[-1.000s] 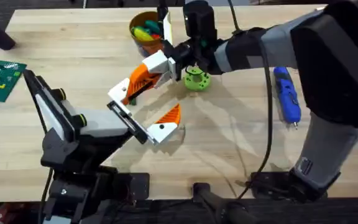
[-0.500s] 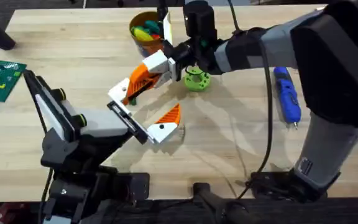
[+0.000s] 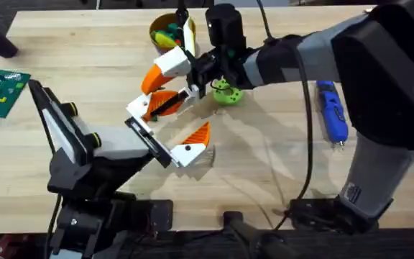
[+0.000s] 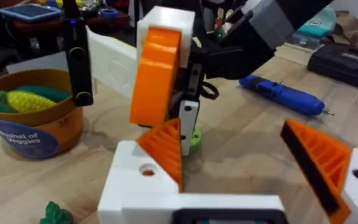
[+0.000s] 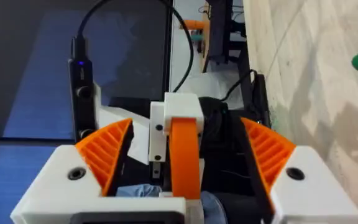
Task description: Pick up the gripper from the table and insert it into the empty holder that is missing its gripper. Then pick up a screw, insert it into the mounting hole, and use the screwdriver to tighten it. Finally, clean up the table by picking up the vegetable and placing it into the bucket.
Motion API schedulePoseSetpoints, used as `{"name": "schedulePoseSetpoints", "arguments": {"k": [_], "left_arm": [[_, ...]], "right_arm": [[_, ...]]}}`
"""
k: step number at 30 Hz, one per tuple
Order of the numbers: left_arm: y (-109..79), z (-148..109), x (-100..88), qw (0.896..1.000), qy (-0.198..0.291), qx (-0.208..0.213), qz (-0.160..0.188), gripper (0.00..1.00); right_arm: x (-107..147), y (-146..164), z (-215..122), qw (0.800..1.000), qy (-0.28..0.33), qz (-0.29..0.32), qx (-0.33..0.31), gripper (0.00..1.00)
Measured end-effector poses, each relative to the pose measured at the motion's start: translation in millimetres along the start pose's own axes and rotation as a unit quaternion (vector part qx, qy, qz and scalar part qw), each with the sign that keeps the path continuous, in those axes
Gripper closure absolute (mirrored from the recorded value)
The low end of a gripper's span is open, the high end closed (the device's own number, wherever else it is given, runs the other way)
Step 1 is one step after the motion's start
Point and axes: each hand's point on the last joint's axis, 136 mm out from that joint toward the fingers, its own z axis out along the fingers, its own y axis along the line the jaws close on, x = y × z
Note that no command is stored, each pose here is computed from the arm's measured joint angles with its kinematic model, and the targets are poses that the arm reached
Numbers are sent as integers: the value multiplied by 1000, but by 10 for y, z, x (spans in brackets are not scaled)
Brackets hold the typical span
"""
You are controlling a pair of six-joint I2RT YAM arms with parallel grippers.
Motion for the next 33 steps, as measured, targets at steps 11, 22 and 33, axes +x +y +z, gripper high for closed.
{"name": "schedulePoseSetpoints", "arguments": {"k": [11, 22, 33], "left_arm": [[-1, 0, -1, 1000, 0, 0, 0, 14], [-1, 0, -1, 1000, 0, 0, 0, 14], [-1, 0, -1, 1000, 0, 0, 0, 14]], "right_arm": [[45, 117, -229, 996, -56, 55, 30, 7], [77, 746, -753, 977, -145, -122, 93, 6], [132, 499, -992, 959, -183, -121, 179, 8]]}}
